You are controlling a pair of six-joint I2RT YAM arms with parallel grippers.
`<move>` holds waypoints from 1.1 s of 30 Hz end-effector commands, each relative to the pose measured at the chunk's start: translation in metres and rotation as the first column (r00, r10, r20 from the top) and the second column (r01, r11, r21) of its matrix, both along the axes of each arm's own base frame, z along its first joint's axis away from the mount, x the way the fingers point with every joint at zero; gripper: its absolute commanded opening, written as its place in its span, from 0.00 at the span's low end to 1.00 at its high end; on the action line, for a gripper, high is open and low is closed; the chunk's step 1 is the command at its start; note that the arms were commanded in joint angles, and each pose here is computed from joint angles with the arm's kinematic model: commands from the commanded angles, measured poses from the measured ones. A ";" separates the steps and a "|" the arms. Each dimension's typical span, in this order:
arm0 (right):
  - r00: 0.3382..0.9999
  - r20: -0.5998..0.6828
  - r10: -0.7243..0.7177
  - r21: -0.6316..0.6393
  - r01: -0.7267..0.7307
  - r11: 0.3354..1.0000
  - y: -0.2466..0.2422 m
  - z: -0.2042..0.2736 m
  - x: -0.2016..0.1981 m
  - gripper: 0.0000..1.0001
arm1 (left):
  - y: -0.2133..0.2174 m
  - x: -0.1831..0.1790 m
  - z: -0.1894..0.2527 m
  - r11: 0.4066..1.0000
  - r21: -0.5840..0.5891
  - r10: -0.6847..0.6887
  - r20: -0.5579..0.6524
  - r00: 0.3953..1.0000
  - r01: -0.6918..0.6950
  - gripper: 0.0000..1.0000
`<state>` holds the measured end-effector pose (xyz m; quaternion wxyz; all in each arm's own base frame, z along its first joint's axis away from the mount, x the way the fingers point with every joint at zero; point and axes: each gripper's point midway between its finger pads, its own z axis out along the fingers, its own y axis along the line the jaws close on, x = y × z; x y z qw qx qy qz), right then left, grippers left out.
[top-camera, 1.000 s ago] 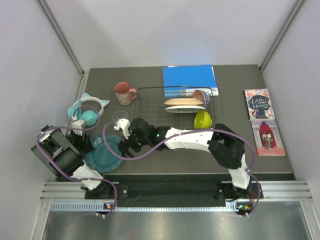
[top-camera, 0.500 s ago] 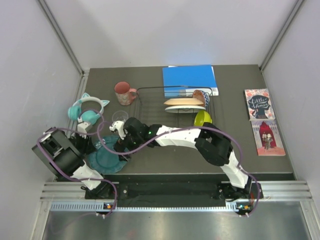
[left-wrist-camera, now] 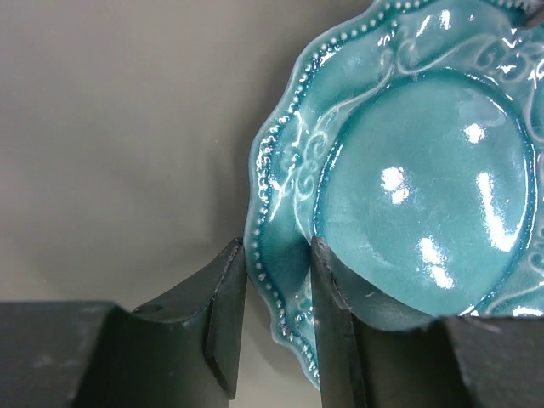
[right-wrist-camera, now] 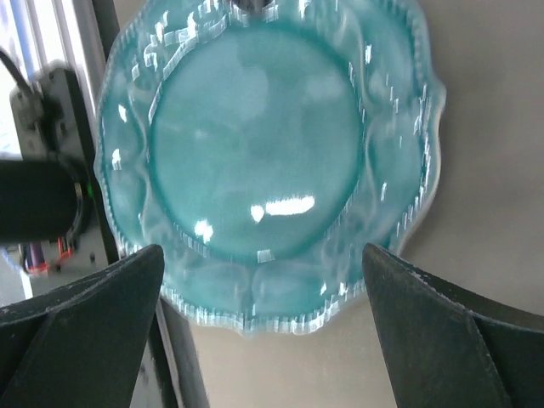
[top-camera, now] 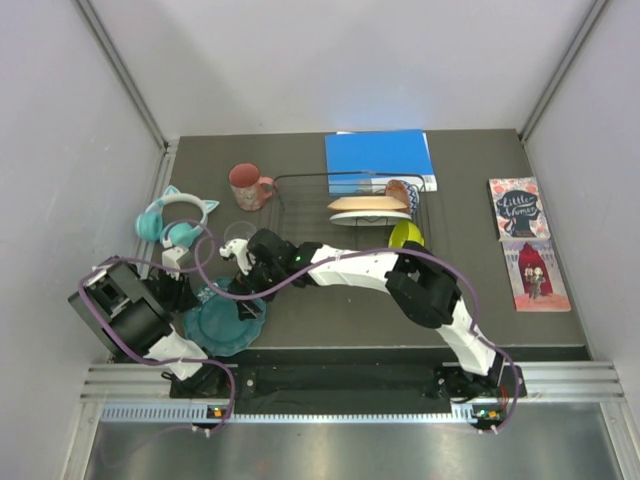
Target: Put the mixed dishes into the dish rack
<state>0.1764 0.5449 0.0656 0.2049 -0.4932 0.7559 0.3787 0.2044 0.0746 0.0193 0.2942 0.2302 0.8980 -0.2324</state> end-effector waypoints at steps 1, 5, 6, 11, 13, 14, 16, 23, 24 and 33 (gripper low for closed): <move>0.998 0.059 -0.034 -0.019 0.035 0.999 -0.031 0.028 -0.001 1.00 | 0.005 -0.025 -0.022 0.995 0.073 -0.056 -0.108 0.993 0.064 0.25; 0.998 0.059 -0.030 -0.027 0.032 0.999 -0.048 0.032 -0.008 1.00 | 0.006 -0.026 -0.022 0.995 0.080 -0.050 -0.118 0.992 0.060 0.24; 0.998 0.054 -0.029 -0.031 0.031 0.999 -0.050 0.032 -0.010 1.00 | 0.007 -0.025 -0.022 0.995 0.081 -0.048 -0.119 0.992 0.058 0.24; 0.999 0.024 -0.036 -0.068 0.037 0.997 -0.046 0.014 -0.009 1.00 | 0.005 -0.026 -0.020 0.995 0.082 -0.047 -0.113 0.993 0.056 0.17; 0.999 -0.002 -0.034 -0.084 0.034 0.996 -0.042 0.003 -0.011 1.00 | 0.004 -0.025 -0.017 0.995 0.084 -0.045 -0.099 0.994 0.054 0.12; 0.999 -0.012 -0.035 -0.072 0.034 0.997 -0.036 0.006 -0.010 1.00 | 0.004 -0.025 -0.017 0.995 0.086 -0.047 -0.097 0.994 0.055 0.11; 0.997 -0.070 -0.026 -0.046 0.023 0.999 -0.028 0.005 -0.010 1.00 | 0.003 -0.025 -0.016 0.995 0.088 -0.046 -0.091 0.995 0.054 0.09; 0.991 -0.127 0.036 -0.058 -0.044 0.997 -0.015 -0.006 -0.021 0.93 | 0.001 -0.026 -0.018 0.995 0.090 -0.044 -0.087 0.995 0.052 0.08; 0.991 -0.130 0.037 -0.057 -0.045 0.997 -0.014 -0.007 -0.021 0.89 | 0.000 -0.027 -0.018 0.995 0.085 -0.044 -0.088 0.995 0.052 0.08; 0.972 -0.211 0.107 0.001 -0.109 0.994 -0.003 0.006 -0.036 0.36 | -0.014 -0.017 -0.007 0.998 0.045 -0.029 -0.043 0.999 0.031 0.06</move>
